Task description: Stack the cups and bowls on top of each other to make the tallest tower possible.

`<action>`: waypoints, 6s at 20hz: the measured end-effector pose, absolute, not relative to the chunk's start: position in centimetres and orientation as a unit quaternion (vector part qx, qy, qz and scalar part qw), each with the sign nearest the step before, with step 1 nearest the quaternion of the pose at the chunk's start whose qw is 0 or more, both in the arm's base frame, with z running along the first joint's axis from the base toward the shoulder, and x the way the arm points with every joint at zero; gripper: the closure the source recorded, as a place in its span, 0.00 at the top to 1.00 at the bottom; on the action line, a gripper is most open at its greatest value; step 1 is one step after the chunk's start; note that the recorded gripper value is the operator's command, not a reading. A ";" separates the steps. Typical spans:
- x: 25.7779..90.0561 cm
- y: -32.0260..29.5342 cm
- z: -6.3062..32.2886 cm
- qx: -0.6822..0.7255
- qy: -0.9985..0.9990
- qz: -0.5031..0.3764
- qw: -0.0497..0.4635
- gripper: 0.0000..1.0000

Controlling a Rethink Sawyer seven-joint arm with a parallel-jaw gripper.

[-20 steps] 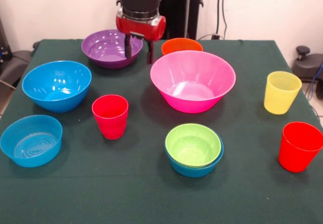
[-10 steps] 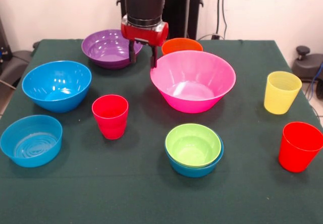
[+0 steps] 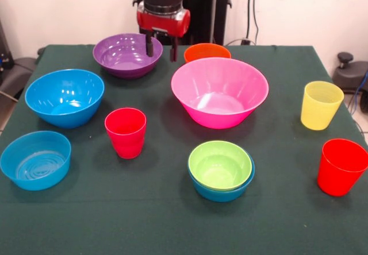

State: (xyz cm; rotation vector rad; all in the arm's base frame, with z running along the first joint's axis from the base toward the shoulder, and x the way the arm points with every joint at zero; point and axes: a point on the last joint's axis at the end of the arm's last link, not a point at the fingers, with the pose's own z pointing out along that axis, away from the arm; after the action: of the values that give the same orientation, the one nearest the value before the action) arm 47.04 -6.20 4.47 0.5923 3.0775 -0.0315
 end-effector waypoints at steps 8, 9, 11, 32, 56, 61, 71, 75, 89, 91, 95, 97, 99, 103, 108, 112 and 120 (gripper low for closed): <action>46.4 -7.7 5.7 0.191 0.981 -0.018 0.012 1.00; 46.3 -7.7 5.6 0.189 0.982 -0.019 0.011 1.00; 45.8 -7.8 5.3 0.183 0.983 -0.021 0.007 1.00; 37.0 -4.7 -3.9 0.110 0.993 -0.014 -0.039 1.00; 36.6 -10.6 -0.9 0.153 0.988 -0.032 -0.015 1.00; 37.8 -11.7 2.1 0.162 0.986 -0.043 -0.007 1.00; 38.9 -10.9 2.9 0.147 0.988 -0.045 0.001 1.00; 39.1 -9.7 2.7 0.134 0.990 -0.042 -0.001 1.00; 37.6 -7.4 0.0 0.116 0.993 -0.016 -0.033 1.00; 37.4 -7.2 -0.5 0.108 0.993 -0.013 -0.034 1.00; 37.2 -6.7 -1.3 0.095 0.995 -0.009 -0.035 1.00; 37.1 -6.4 -1.4 0.092 0.995 -0.008 -0.036 1.00; 37.2 -6.4 -1.3 0.091 0.995 -0.008 -0.035 1.00; 37.7 -6.6 -0.9 0.091 0.995 -0.011 -0.027 1.00; 39.5 -7.0 0.4 0.090 0.996 -0.013 -0.001 1.00; 41.1 -7.3 1.6 0.097 0.995 -0.011 0.015 1.00; 44.2 -8.6 5.2 0.125 0.992 -0.014 0.026 1.00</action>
State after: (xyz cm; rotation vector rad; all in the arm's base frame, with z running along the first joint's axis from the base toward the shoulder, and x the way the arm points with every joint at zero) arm 44.25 -8.60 5.20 0.3848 3.0642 -0.0420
